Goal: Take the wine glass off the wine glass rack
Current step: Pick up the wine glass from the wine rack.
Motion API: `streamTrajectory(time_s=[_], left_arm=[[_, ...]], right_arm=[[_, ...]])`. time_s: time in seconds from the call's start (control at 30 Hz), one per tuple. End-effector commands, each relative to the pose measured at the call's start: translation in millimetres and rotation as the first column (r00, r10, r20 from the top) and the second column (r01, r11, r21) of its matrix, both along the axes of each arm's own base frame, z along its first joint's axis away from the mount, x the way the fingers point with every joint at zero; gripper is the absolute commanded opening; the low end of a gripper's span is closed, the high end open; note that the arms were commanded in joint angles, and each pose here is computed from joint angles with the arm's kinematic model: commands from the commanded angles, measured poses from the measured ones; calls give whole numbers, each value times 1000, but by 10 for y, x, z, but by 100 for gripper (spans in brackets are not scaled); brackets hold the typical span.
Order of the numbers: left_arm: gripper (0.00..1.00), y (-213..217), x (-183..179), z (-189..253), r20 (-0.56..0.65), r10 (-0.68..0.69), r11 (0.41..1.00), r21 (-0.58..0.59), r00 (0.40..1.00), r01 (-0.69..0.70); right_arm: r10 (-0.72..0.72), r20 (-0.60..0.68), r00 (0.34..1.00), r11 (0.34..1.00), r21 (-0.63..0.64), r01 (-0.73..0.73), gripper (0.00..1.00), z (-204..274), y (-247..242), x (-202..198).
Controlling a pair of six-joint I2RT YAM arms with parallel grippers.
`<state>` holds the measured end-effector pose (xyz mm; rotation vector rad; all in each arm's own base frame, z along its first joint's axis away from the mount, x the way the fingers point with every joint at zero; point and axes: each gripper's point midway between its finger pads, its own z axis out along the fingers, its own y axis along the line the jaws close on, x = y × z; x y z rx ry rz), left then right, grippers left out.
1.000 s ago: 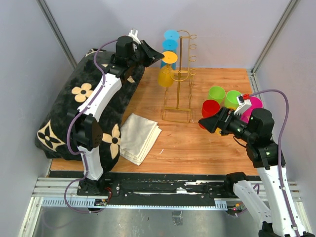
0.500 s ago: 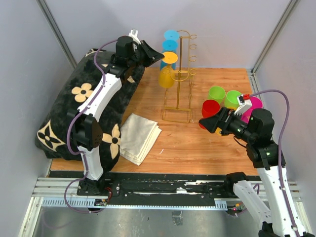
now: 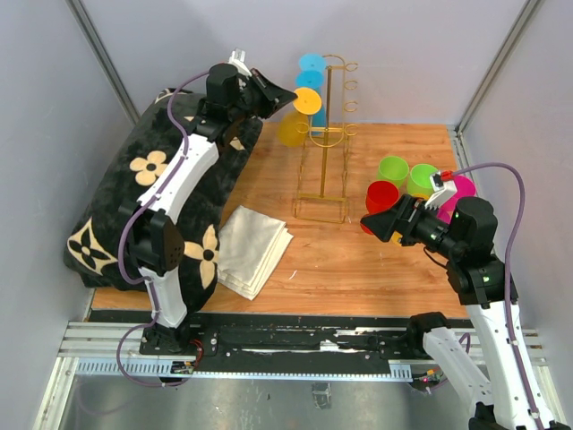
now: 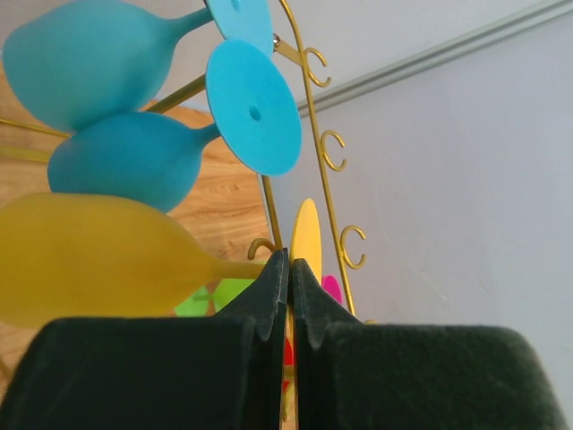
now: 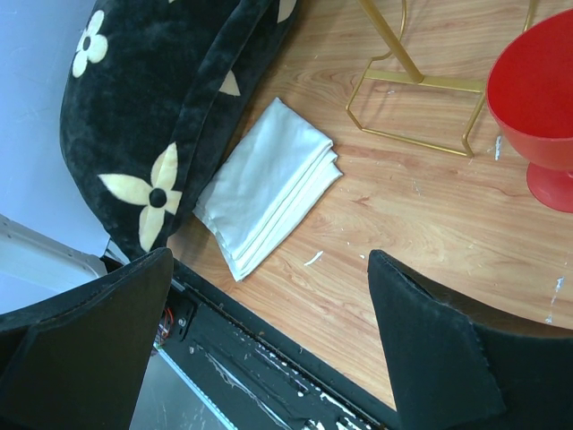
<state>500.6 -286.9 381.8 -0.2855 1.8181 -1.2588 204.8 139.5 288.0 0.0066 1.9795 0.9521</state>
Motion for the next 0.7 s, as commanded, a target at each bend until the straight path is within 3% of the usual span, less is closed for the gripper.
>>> streamTrajectory(time_s=[0.0, 0.67], left_arm=[[0, 16, -136, 413, 66, 5, 996, -87, 998, 1], [0, 96, -163, 362, 51, 49, 995, -85, 998, -44]], right_arm=[[-34, 16, 999, 999, -16, 34, 91, 33, -82, 21], [-37, 13, 999, 999, -13, 37, 91, 43, -83, 16]])
